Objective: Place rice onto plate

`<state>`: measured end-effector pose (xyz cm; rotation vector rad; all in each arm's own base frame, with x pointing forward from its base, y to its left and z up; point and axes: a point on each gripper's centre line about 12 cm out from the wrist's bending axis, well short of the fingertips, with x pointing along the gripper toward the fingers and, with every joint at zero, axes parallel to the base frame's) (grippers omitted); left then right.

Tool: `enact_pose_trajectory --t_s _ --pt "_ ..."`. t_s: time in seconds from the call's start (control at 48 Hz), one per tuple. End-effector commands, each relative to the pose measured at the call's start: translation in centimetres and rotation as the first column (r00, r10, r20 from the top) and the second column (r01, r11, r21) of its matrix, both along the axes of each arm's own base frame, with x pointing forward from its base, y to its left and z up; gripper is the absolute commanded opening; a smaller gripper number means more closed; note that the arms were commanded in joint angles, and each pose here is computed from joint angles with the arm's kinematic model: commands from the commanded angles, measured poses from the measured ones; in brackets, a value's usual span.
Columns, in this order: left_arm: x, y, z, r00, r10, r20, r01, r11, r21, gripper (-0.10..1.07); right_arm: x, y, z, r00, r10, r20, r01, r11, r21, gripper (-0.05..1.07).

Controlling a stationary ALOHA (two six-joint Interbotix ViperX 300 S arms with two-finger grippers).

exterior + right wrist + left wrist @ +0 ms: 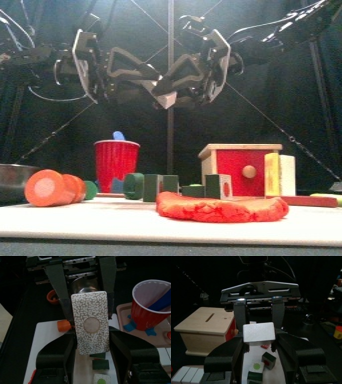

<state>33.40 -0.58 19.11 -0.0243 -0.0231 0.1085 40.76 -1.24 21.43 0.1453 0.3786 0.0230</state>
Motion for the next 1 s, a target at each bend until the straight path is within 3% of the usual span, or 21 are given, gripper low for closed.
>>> enact_pose_trajectory --t_s 0.0,0.229,0.5,0.75,0.979 --pt "0.1 0.1 0.6 1.000 0.005 0.021 -0.005 1.000 0.001 0.70 1.2 -0.1 3.1 0.996 -0.003 0.085 0.003 1.000 0.001 0.59" --pt "-0.2 0.2 0.6 1.000 0.008 0.017 -0.008 1.000 0.003 0.87 1.3 -0.2 2.7 0.997 -0.006 0.073 0.006 1.000 0.005 0.59" --pt "-1.8 0.3 1.4 0.999 0.008 0.043 -0.008 1.000 0.003 0.89 1.3 -0.6 2.3 0.999 -0.024 0.044 0.024 1.000 0.003 0.59" --pt "-4.6 0.6 2.1 0.998 0.012 0.065 -0.011 1.000 -0.005 0.89 1.9 -4.3 1.5 0.988 -0.154 -0.026 0.155 0.987 0.037 0.59" --pt "-5.4 0.5 2.3 0.997 0.007 0.074 -0.007 1.000 -0.006 0.89 3.9 -7.6 -0.4 0.949 -0.275 -0.151 0.288 0.955 0.067 0.59"
